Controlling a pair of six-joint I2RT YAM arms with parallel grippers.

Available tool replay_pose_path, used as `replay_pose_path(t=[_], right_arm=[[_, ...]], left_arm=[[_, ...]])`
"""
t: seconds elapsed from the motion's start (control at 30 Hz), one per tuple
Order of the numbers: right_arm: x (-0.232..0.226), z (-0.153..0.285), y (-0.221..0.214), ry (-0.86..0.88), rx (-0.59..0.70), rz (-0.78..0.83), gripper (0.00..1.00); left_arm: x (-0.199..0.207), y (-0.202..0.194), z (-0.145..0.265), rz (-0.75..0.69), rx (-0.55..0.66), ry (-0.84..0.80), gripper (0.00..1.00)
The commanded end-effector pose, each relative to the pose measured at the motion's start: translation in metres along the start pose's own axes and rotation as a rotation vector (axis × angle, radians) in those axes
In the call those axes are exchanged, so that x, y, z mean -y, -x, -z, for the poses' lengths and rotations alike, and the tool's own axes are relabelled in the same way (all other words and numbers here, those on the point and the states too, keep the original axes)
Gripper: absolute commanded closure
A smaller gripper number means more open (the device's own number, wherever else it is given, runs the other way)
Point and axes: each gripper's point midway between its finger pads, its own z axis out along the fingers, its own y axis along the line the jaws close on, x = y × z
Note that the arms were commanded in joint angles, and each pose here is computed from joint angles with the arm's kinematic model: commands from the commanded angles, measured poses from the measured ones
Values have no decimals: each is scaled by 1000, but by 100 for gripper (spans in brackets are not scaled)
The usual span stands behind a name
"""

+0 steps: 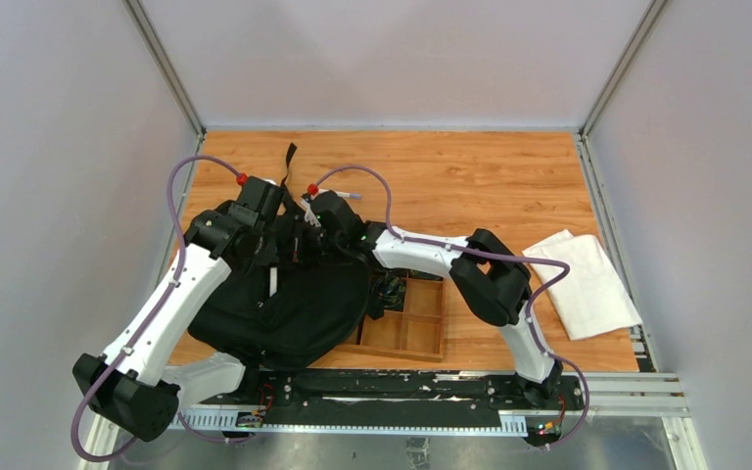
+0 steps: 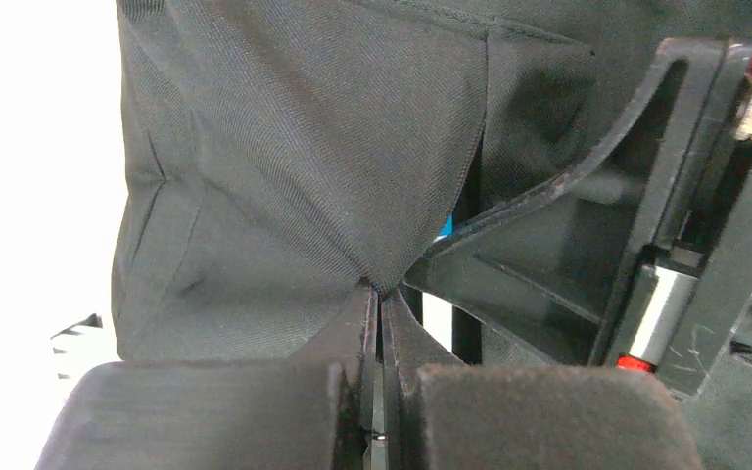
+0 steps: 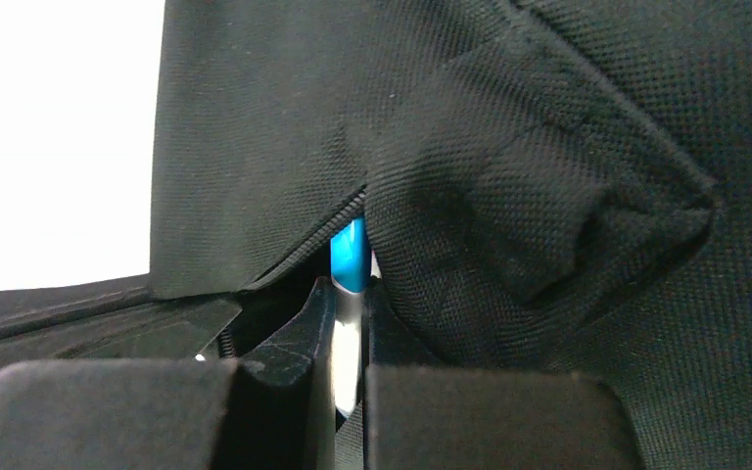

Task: Pack the student bag
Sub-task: Place the stationery in the student bag.

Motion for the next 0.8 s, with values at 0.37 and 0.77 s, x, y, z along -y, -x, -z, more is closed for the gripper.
replay_pose_path(t=[0.37, 0.77], right_arm=[[-2, -9, -7, -58, -23, 66, 76], [-19, 20, -1, -83, 20, 166, 49]], left_arm=[[17, 13, 11, 33, 65, -111, 100], [17, 17, 10, 30, 66, -103, 100]])
